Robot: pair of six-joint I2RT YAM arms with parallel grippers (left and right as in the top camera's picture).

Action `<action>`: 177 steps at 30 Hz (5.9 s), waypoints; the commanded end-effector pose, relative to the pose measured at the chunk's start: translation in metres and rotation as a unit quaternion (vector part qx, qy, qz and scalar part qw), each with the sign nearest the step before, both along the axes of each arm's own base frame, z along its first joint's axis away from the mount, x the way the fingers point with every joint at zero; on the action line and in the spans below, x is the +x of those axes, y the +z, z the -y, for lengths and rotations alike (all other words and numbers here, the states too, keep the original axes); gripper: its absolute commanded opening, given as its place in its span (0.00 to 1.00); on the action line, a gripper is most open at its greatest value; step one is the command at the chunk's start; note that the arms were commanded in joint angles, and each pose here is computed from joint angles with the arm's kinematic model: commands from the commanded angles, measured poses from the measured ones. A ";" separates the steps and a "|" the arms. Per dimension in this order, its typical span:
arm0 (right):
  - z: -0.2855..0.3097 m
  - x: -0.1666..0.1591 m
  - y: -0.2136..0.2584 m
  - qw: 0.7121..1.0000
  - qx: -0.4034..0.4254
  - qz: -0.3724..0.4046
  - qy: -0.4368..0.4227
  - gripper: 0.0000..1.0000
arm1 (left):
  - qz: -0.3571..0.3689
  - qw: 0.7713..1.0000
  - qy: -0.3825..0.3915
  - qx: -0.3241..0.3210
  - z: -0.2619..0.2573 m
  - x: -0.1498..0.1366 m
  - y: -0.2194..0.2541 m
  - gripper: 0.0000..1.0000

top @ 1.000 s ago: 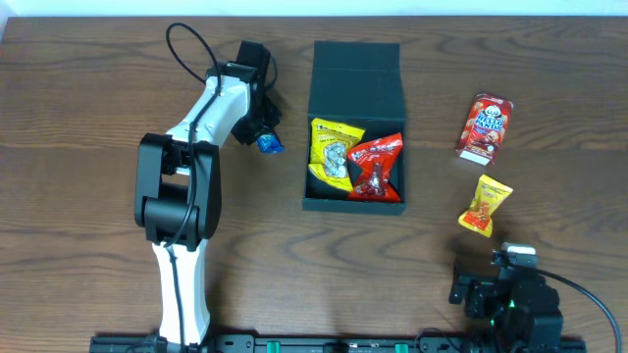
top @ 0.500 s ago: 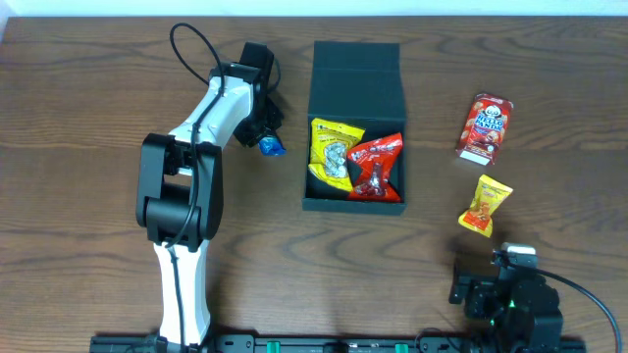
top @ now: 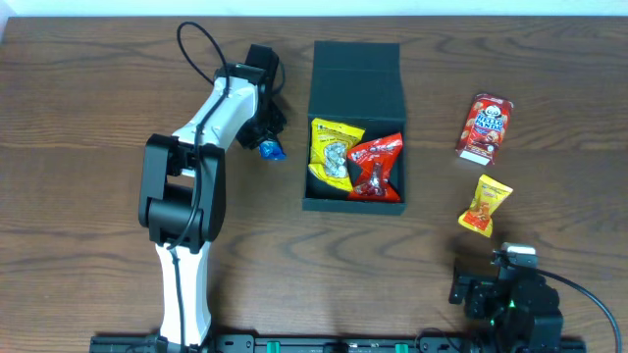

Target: Pack container

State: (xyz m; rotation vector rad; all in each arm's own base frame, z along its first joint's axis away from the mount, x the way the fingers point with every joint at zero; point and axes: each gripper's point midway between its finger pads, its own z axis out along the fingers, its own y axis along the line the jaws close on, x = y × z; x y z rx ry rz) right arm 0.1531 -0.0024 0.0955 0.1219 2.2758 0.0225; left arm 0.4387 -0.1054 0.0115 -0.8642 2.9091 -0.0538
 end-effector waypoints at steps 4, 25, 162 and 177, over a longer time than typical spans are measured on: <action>0.002 -0.001 -0.001 1.000 -0.003 -0.001 -0.003 0.99 | 0.080 0.995 -0.049 0.031 0.002 0.009 0.072 0.06; 0.002 -0.001 -0.001 1.000 -0.004 -0.001 -0.003 0.99 | 0.127 0.925 -0.356 0.051 0.151 -0.096 0.148 0.05; 0.002 -0.001 -0.001 1.000 -0.003 -0.001 -0.003 0.99 | 0.103 0.948 -0.210 0.214 0.045 -0.015 0.066 0.95; 0.002 -0.001 -0.001 1.000 -0.003 -0.001 -0.003 0.99 | 0.126 0.941 -0.206 0.238 0.045 -0.013 0.114 0.95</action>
